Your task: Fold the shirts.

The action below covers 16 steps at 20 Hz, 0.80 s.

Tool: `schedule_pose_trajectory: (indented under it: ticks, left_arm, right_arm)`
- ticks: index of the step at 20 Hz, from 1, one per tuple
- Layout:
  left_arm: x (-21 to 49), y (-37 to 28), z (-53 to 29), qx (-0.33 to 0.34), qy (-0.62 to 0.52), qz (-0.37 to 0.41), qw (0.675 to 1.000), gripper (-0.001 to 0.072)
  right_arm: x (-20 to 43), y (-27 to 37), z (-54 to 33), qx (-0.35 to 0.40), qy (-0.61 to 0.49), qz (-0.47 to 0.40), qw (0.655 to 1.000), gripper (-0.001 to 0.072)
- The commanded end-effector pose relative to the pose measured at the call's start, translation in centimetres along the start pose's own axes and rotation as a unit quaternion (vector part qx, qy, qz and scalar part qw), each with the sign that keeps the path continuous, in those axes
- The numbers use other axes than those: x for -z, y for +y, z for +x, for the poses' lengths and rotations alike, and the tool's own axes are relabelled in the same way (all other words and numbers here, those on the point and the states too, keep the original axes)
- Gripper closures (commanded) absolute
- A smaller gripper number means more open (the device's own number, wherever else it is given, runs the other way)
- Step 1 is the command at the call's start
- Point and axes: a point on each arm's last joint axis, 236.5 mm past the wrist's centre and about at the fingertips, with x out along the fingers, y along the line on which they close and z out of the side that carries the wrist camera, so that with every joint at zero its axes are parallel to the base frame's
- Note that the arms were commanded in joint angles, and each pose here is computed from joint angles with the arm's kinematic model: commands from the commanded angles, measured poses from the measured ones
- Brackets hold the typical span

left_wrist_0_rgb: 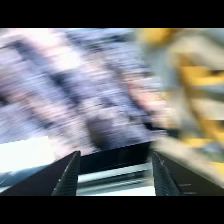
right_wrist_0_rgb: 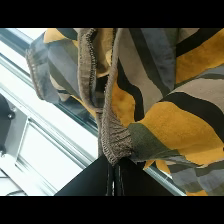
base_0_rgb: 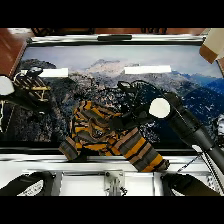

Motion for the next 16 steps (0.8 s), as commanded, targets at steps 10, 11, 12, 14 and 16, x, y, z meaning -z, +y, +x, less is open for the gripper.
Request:
schedule_pose_trajectory:
  ticks: [10,11,12,14,16]
  left_arm:
    - [7.1,11.2,6.4,-0.084,0.023,-0.205,0.975,0.0153]
    - [7.7,11.5,7.2,-0.085,0.026,-0.211,0.973,0.0153]
    - [8.1,11.9,7.8,-0.087,0.024,-0.218,0.972,0.0154]
    - [8.7,13.0,8.5,-0.093,0.018,-0.229,0.969,0.0192]
    - [8.9,14.4,8.5,-0.103,0.004,-0.242,0.965,0.0196]
  right_arm:
    - [0.1,-0.3,0.0,0.006,0.001,-0.018,1.0,0.0655]
    - [0.0,-0.4,0.0,0.009,0.001,-0.019,1.0,0.0655]
    - [0.0,-0.5,0.0,0.011,0.001,-0.02,1.0,0.0655]
    - [0.0,-0.8,0.0,0.018,0.0,-0.022,1.0,0.0655]
    - [-0.1,-1.1,0.0,0.024,-0.001,-0.025,0.999,0.0655]
